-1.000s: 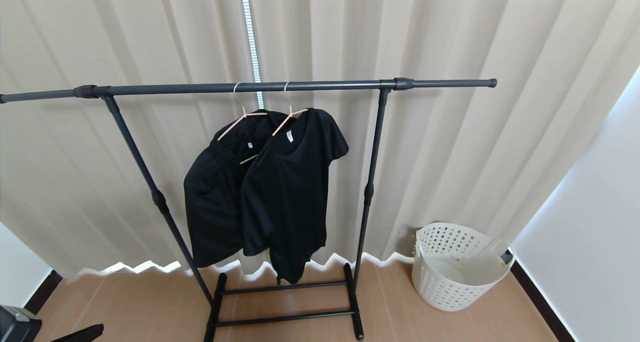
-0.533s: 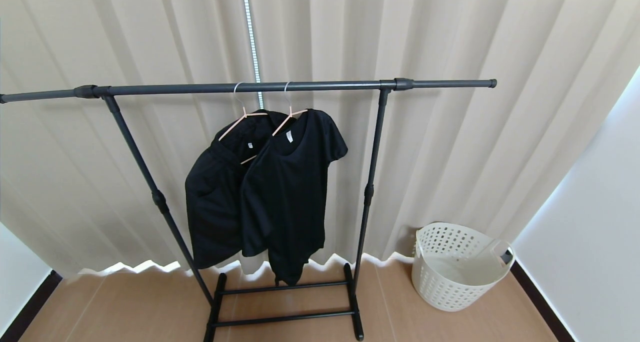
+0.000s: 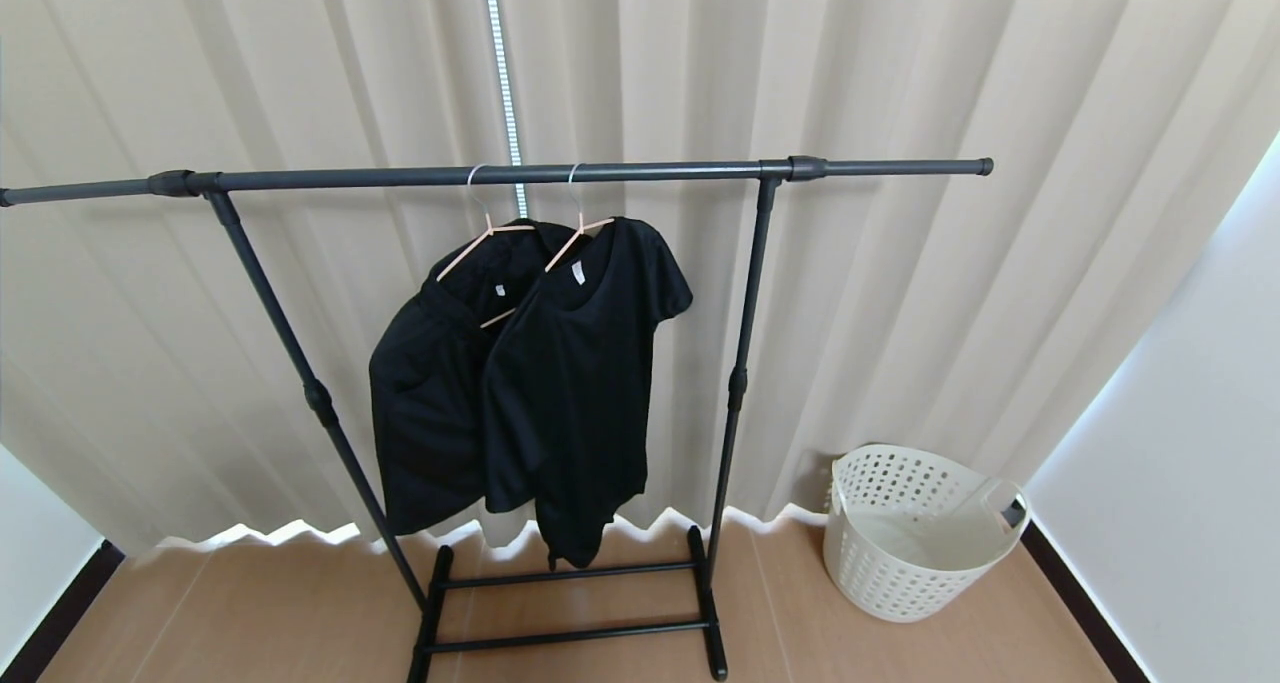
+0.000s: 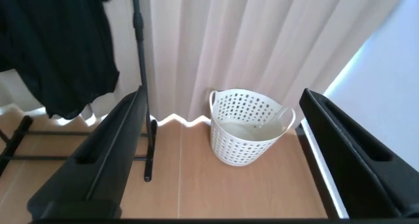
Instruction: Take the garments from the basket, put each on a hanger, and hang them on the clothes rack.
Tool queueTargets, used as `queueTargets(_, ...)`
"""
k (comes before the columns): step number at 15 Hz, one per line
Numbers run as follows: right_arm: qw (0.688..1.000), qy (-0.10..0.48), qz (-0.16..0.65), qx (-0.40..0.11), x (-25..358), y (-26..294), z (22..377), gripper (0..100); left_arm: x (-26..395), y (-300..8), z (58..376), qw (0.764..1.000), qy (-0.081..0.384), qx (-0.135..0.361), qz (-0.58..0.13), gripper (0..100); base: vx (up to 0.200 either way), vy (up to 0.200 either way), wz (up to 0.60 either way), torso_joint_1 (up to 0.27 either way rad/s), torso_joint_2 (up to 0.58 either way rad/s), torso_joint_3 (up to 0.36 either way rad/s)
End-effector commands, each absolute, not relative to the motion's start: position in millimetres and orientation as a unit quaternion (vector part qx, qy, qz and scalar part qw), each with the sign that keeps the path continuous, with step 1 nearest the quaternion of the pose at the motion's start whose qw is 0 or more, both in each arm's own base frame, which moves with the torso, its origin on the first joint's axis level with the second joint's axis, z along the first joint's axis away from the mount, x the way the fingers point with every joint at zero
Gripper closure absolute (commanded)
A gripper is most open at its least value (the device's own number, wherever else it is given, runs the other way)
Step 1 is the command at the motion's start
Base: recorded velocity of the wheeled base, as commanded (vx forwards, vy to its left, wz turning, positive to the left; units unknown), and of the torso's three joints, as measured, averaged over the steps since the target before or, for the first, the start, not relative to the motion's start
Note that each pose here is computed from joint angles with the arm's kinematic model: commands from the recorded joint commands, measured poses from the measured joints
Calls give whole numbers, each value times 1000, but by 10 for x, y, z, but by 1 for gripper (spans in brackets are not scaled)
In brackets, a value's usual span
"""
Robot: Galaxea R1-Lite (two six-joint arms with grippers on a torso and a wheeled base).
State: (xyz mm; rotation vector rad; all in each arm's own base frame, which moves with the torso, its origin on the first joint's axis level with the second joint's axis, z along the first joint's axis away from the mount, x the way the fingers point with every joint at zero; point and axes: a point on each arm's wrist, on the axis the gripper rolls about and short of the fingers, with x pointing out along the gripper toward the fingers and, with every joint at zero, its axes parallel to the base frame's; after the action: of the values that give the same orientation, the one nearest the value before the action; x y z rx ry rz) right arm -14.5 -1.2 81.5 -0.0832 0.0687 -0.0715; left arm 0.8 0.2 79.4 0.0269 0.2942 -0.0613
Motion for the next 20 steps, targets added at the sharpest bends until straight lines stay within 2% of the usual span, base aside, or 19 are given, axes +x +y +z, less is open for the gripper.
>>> queueTargets(1, 998, 27, -52, -38, -156, -7, 815, 0, -135, 8, 784, 998, 56, 9, -25, 0, 0, 0, 0, 0, 0, 0)
queueTargets(3, 998, 28, -53, -35, -156, -8, 813, 0, -155, 11, 781, 999, 43, 8, -29, 0, 0, 0, 0, 0, 0, 0)
queueTargets(10, 997, 27, -73, -27, -157, -16, 815, 0, -155, 11, 781, 999, 43, 9, -27, 0, 0, 0, 0, 0, 0, 0)
queueTargets(12, 997, 23, -62, -31, -160, -14, 817, 0, -155, 11, 781, 999, 43, 9, -27, 0, 0, 0, 0, 0, 0, 0)
queueTargets(13, 999, -14, -29, -29, -216, -13, 806, 0, -157, 11, 780, 999, 42, 8, -27, 0, 0, 0, 0, 0, 0, 0)
queueTargets(14, 999, -25, -1, -21, -228, -6, 807, 0, -157, 11, 780, 999, 42, 8, -27, 0, 0, 0, 0, 0, 0, 0)
queueTargets(15, 1000, -20, 1, -7, -221, -3, 809, 0, -157, 11, 780, 999, 42, 7, -26, 0, 0, 0, 0, 0, 0, 0)
queueTargets(20, 1000, -21, 1, -9, -222, -3, 810, 0, -157, 11, 780, 999, 42, 7, -26, 0, 0, 0, 0, 0, 0, 0)
